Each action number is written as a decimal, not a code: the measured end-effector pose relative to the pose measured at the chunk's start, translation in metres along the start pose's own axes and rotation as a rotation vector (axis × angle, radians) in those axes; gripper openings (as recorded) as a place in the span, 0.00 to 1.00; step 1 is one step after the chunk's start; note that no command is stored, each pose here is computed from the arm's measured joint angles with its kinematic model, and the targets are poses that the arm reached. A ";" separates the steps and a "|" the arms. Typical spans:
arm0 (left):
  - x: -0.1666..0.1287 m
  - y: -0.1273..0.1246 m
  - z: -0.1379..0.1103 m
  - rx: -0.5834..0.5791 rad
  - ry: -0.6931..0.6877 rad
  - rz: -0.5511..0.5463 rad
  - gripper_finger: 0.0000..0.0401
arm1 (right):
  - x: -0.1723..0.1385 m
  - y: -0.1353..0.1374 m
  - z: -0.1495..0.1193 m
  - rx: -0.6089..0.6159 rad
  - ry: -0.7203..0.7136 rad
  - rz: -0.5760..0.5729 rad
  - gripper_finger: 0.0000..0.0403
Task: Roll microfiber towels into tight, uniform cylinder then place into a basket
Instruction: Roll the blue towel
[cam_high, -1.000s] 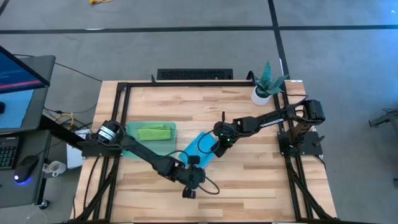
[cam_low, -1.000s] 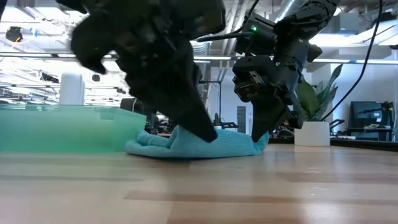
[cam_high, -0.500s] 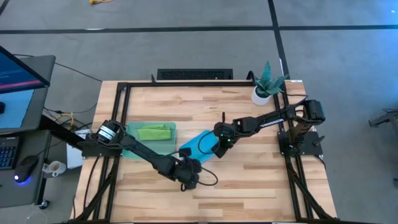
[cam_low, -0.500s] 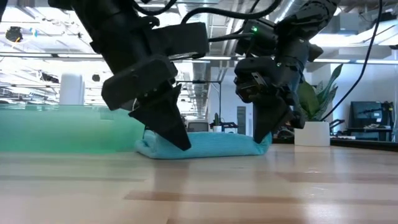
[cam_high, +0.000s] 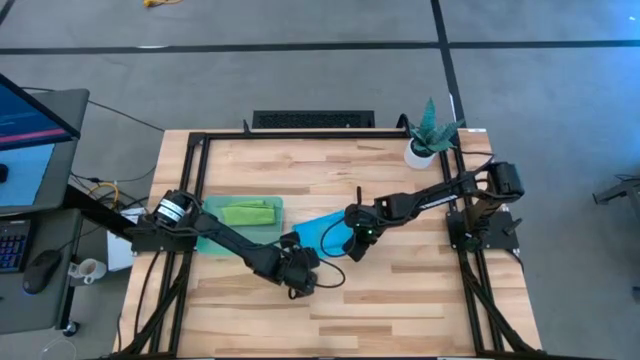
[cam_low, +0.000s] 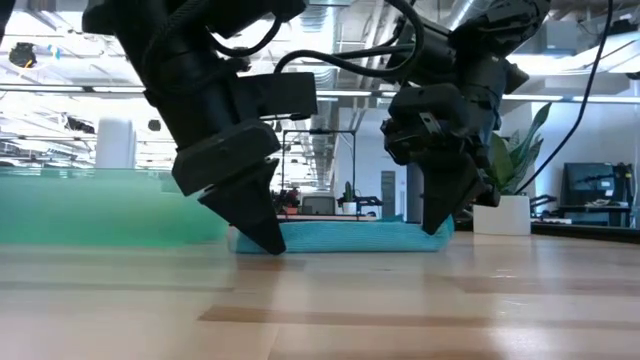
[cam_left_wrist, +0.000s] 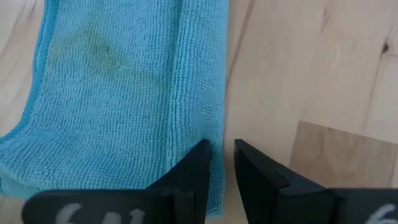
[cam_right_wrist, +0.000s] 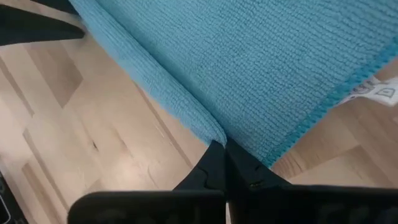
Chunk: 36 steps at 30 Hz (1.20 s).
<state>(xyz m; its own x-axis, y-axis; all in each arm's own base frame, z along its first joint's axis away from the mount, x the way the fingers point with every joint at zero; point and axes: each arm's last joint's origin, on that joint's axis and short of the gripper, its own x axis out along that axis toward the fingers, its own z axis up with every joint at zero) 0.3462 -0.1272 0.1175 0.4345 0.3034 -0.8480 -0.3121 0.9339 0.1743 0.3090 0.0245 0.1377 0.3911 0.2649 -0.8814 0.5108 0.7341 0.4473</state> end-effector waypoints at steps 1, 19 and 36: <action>0.000 0.000 0.000 0.000 0.000 0.001 0.17 | 0.000 0.000 0.000 -0.001 0.002 -0.001 0.02; 0.005 0.006 0.000 -0.059 0.076 -0.045 0.17 | 0.001 0.000 -0.004 -0.033 0.037 -0.013 0.17; 0.005 0.006 -0.001 -0.051 0.080 -0.052 0.17 | -0.009 -0.009 -0.004 -0.050 0.099 -0.014 0.36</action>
<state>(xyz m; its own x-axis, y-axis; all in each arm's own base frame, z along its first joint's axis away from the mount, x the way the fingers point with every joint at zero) 0.3461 -0.1203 0.1139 0.3827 0.2367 -0.8930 -0.3344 0.9366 0.1049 0.2974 0.0181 0.1410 0.3053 0.3135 -0.8992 0.4759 0.7677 0.4292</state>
